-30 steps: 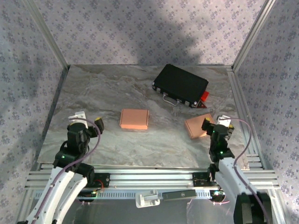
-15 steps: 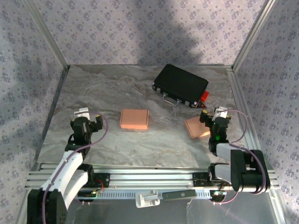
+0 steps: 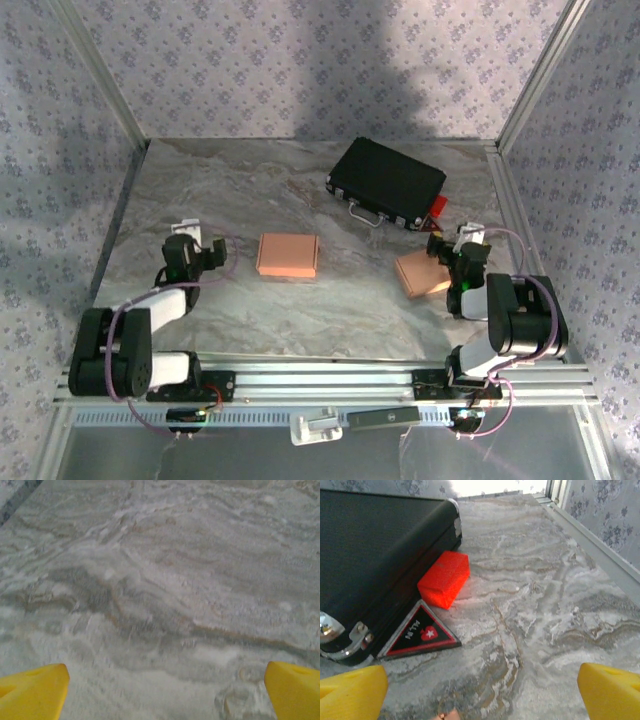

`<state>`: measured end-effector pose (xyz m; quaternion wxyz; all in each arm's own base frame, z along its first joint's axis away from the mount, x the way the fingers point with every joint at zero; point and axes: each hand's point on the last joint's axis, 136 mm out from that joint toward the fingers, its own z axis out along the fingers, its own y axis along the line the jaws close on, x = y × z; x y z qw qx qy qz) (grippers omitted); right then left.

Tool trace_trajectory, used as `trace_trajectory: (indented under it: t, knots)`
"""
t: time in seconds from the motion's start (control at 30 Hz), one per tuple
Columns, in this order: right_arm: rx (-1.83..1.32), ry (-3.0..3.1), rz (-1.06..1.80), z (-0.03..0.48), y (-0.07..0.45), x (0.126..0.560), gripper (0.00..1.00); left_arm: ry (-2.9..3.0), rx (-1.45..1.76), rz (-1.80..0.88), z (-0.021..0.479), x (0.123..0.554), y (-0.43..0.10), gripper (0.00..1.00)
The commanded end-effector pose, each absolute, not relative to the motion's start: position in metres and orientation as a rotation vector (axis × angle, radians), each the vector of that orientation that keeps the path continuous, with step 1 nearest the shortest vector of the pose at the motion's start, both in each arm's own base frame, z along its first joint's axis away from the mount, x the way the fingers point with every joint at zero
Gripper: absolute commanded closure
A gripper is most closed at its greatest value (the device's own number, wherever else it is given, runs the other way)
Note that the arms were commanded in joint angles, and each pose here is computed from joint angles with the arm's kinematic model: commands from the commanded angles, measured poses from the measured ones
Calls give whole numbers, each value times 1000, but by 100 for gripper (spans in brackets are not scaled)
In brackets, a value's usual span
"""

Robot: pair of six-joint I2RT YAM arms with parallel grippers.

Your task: Fold the paper box

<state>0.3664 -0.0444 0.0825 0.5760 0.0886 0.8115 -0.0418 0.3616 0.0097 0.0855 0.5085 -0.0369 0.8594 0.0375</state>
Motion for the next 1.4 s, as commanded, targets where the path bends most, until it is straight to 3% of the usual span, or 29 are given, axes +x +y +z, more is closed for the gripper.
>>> trace_trajectory:
  t: [0.0,0.23,1.1,1.37]
  knots:
    - [138,1965,-143,83,-36,384,1,1962,-31,54,115,384,2,0]
    - [102,1973,-151,84,-31,388,1,1916,-86,66,90,388,16,0]
    - [102,1973,-151,84,-31,388,1,1951,-114,81,90,397,21,0]
    - [28,1986,-34,83,-20,390,1,1953,-114,82,90,397,21,0]
